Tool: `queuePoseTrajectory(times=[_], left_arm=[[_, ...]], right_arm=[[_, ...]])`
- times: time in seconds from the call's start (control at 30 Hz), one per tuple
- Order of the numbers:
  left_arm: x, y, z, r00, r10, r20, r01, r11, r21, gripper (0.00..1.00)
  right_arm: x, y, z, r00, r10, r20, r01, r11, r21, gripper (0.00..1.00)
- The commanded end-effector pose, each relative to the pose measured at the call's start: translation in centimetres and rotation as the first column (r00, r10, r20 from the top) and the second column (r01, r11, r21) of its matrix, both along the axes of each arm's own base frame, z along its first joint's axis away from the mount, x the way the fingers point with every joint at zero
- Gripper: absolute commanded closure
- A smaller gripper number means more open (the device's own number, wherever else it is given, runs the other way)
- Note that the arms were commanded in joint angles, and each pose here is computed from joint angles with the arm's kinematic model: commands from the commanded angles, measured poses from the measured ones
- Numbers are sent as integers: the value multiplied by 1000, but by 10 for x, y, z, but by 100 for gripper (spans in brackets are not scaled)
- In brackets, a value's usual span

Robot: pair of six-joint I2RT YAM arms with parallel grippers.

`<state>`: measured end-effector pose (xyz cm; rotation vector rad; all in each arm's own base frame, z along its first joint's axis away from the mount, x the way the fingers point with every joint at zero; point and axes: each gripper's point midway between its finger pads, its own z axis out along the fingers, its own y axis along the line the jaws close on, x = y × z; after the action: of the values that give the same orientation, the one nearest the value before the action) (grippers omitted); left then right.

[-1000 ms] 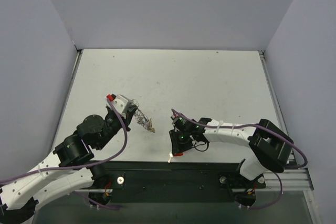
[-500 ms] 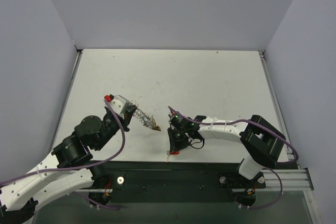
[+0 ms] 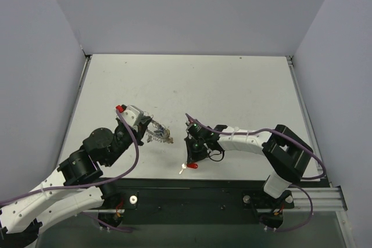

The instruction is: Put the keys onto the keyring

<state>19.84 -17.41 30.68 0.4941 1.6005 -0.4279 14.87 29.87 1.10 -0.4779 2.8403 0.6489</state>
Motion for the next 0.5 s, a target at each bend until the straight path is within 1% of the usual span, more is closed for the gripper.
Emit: queuePoseTrajectory(times=[0.0, 0.03, 0.1, 0.13, 0.23, 0.47], left_arm=[[0, 1, 35, 999, 8, 54, -3, 996, -89, 100], [0, 2, 35, 998, 9, 55, -4, 996, -89, 100], [0, 1, 34, 998, 9, 54, -4, 996, -87, 100], [0, 1, 34, 998, 9, 56, -4, 996, -87, 100], [0, 0, 34, 998, 5, 55, 0, 996, -89, 100], [0, -1, 33, 999, 1, 53, 3, 996, -85, 100]], right_arm=[[14, -6, 13, 998, 10, 63, -11, 1000, 13, 100], [15, -5, 15, 997, 15, 69, -17, 1000, 23, 96], [14, -4, 17, 997, 16, 77, -19, 999, 36, 84], [15, -3, 18, 997, 14, 82, -18, 999, 44, 76], [16, -2, 20, 996, 11, 85, -15, 998, 55, 72], [14, 1, 17, 998, 10, 67, -14, 998, 56, 71]])
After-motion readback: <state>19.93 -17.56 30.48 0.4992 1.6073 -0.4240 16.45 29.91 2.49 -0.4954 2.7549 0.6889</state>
